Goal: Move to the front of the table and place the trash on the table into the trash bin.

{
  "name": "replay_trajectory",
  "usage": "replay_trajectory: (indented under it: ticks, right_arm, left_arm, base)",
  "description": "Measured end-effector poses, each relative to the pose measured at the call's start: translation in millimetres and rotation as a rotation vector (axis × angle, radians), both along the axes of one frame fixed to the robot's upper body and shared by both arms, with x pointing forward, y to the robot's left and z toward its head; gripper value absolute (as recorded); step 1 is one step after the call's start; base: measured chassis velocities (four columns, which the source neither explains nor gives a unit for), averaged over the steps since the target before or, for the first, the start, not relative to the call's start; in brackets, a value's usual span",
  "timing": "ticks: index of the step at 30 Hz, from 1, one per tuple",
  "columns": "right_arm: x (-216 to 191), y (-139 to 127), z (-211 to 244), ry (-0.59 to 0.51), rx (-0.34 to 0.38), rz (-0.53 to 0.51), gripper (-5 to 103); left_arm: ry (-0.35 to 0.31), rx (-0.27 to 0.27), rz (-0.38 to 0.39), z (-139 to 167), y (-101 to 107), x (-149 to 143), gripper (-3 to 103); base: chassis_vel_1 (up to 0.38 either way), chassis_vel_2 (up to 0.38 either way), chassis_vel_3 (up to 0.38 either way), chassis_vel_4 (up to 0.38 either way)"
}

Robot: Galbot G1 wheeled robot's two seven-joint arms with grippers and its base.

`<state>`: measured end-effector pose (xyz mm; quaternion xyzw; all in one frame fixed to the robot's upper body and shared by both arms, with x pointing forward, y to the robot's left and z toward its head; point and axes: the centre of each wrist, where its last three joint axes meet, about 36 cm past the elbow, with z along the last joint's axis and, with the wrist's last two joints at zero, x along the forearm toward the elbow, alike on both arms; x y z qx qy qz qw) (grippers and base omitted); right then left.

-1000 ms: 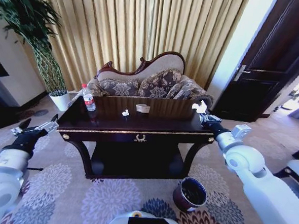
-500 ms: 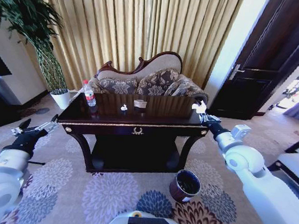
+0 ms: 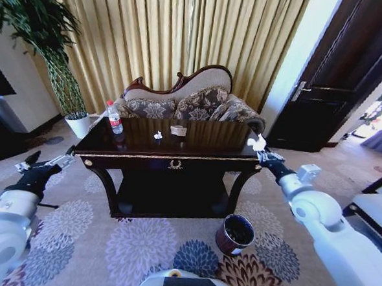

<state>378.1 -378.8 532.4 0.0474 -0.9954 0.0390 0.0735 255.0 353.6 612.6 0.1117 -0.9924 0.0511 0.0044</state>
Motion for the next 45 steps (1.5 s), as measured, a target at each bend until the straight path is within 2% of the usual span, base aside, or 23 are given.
replay_trajectory:
  ticks: [2,5,6,8,9,11,15,20,22,25,31,37,40,41,44,45]
  right_arm:
    - [-2,-5,-12,0.034,-0.006,-0.013,0]
    - [-3,-21,-68,0.146,-0.02,-0.058,0]
    - [-3,-21,-68,0.146,-0.02,-0.058,0]
    - [-3,-36,-114,0.223,-0.035,-0.093,0]
    - [-3,-36,-114,0.223,-0.035,-0.093,0]
    - [-2,-44,-149,0.3,-0.025,-0.116,0]
    - [3,-53,-183,0.374,-0.034,-0.146,0]
    - [8,-73,-236,0.495,-0.081,-0.175,0]
    - [9,-75,-242,0.508,-0.088,-0.181,0]
    - [13,-85,-274,0.561,-0.142,-0.212,0]
    - [12,-90,-304,0.616,-0.182,-0.233,0]
    - [6,-89,-314,0.632,-0.193,-0.214,-3]
    - [6,-90,-310,0.624,-0.2,-0.209,13]
    - [6,-90,-310,0.624,-0.2,-0.209,13]
    - [5,-95,-307,0.623,-0.207,-0.214,24]
    - [5,-95,-307,0.623,-0.207,-0.214,24]
  left_arm:
    - [-0.003,0.0,0.0,0,0,0,100]
    - [-0.009,0.004,-0.003,2,0,1,100]
    - [-0.009,0.004,-0.003,2,0,1,100]
    - [-0.01,0.004,-0.005,2,0,1,100]
    - [-0.01,0.004,-0.005,2,0,1,100]
    - [-0.01,0.003,-0.012,2,-1,2,100]
    - [-0.011,0.0,-0.019,2,-3,4,100]
    - [-0.003,0.003,-0.015,-2,-5,3,100]
    - [-0.002,0.002,-0.015,-2,-5,3,100]
    - [0.0,0.001,-0.014,-3,-5,3,100]
    - [0.0,0.007,-0.013,-2,-5,3,100]
    - [0.004,0.009,-0.012,-3,-4,2,100]
    - [-0.002,0.006,-0.017,-2,-5,4,100]
    - [-0.002,0.006,-0.017,-2,-5,4,100]
    - [-0.001,-0.003,-0.023,-4,-7,4,100]
    - [-0.001,-0.003,-0.023,-4,-7,4,100]
  base:
    - [0.0,0.0,0.0,0.0]
    - [0.0,0.0,0.0,0.0]
    - [0.0,0.0,0.0,0.0]
    - [0.0,0.0,0.0,0.0]
    - [0.0,0.0,0.0,0.0]
    - [0.0,0.0,0.0,0.0]
    - [0.0,0.0,0.0,0.0]
    - [0.0,0.0,0.0,0.0]
    - [0.0,0.0,0.0,0.0]
    - [0.0,0.0,0.0,0.0]
    - [0.0,0.0,0.0,0.0]
    - [0.0,0.0,0.0,0.0]
    - [0.0,0.0,0.0,0.0]
    - [0.0,0.0,0.0,0.0]
    - [0.0,0.0,0.0,0.0]
    - [0.0,0.0,0.0,0.0]
